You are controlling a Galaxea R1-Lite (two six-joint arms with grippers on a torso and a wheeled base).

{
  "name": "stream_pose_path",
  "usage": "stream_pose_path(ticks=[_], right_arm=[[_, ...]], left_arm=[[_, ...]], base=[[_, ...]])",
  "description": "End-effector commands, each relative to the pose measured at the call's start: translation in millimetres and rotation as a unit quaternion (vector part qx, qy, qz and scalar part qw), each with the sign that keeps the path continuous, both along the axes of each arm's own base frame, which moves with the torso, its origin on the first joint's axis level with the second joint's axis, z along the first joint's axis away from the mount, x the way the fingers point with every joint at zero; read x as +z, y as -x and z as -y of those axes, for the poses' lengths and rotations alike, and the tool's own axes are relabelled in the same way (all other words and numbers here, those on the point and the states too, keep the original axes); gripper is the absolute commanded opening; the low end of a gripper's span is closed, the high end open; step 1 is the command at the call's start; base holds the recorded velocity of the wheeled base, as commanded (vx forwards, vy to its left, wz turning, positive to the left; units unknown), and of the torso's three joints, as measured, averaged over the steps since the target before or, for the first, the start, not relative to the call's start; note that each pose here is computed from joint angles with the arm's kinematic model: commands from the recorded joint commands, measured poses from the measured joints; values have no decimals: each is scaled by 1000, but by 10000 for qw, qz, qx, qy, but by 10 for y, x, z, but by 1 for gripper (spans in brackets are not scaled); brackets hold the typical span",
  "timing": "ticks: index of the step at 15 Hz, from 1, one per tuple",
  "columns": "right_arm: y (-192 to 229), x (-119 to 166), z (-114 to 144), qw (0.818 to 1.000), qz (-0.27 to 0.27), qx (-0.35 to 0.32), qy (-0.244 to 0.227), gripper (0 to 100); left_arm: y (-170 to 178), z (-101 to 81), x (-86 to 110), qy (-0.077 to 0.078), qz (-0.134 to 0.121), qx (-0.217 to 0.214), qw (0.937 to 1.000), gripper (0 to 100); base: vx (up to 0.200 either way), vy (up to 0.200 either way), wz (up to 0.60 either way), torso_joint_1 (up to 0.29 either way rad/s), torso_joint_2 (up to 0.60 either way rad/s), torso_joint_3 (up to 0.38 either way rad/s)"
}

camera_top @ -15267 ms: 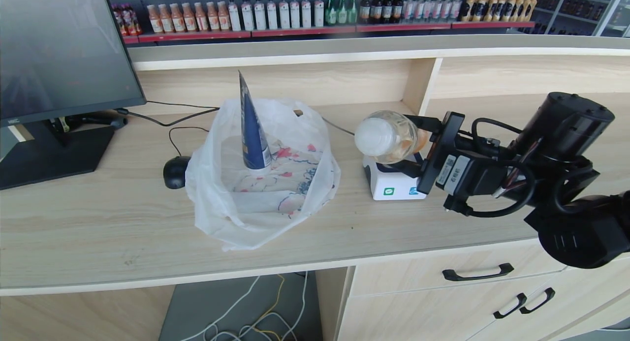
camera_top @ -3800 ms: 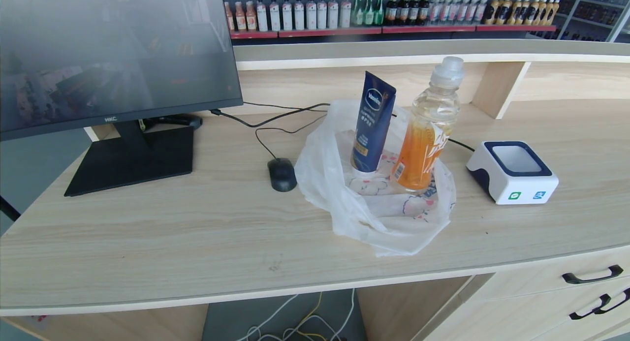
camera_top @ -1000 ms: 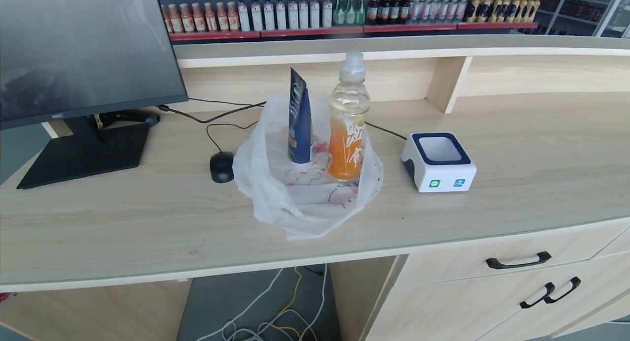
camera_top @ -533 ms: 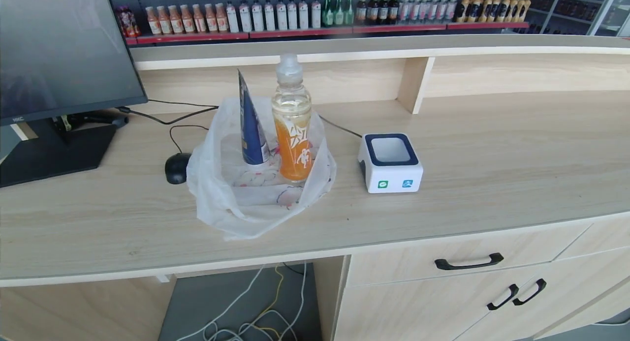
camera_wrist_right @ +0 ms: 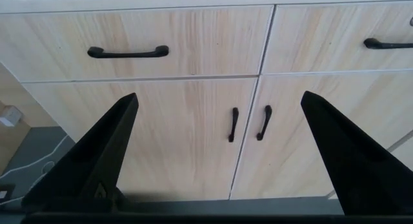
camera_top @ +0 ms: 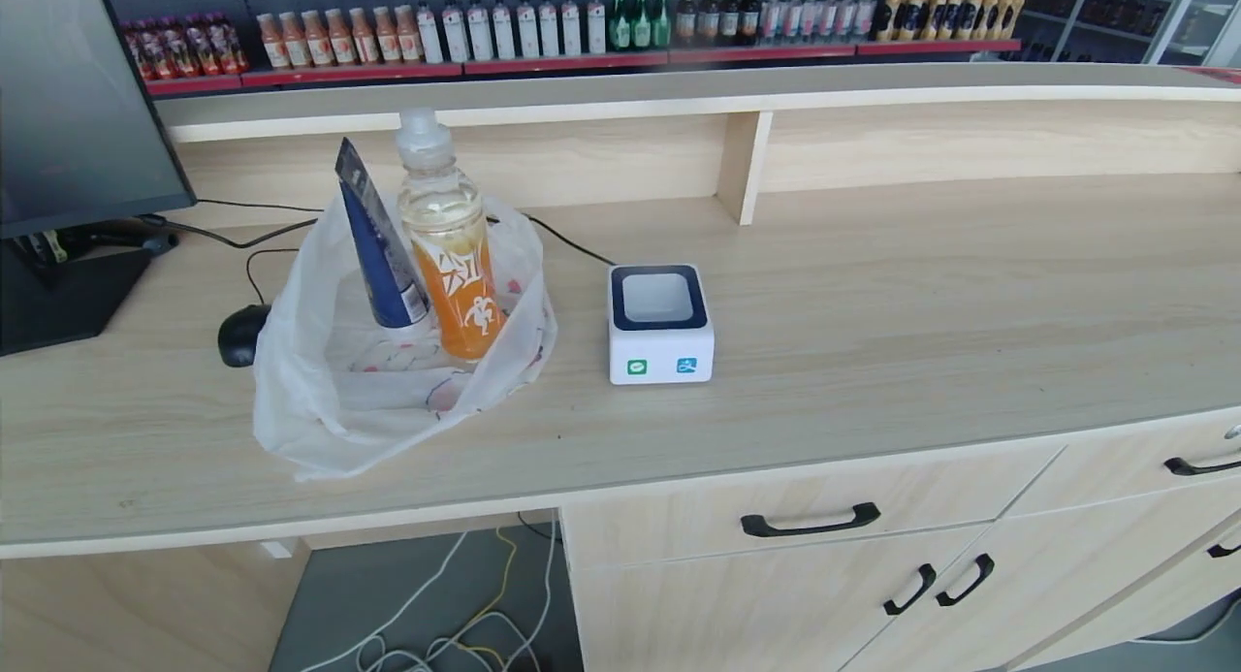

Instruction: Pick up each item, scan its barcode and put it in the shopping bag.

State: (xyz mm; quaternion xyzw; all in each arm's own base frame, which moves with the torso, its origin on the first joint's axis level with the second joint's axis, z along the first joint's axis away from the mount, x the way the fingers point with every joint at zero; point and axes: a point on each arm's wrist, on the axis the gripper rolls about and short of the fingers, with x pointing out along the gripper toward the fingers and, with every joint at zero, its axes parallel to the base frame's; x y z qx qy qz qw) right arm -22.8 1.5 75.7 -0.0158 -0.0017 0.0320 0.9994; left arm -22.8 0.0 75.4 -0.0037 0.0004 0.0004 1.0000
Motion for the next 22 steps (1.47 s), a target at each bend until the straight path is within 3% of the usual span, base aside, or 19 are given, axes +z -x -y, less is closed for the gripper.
stream_pose_path(ticks=[1,22], right_arm=[[0,1,0,10000,4,2,4,100],[0,1,0,10000,4,2,11,100]], left_arm=[[0,0,-1,1,-3,3,10000,100],[0,0,1,-14,4,3,10000,100]], base=[[0,0,0,0,0,0],[0,0,0,0,0,0]])
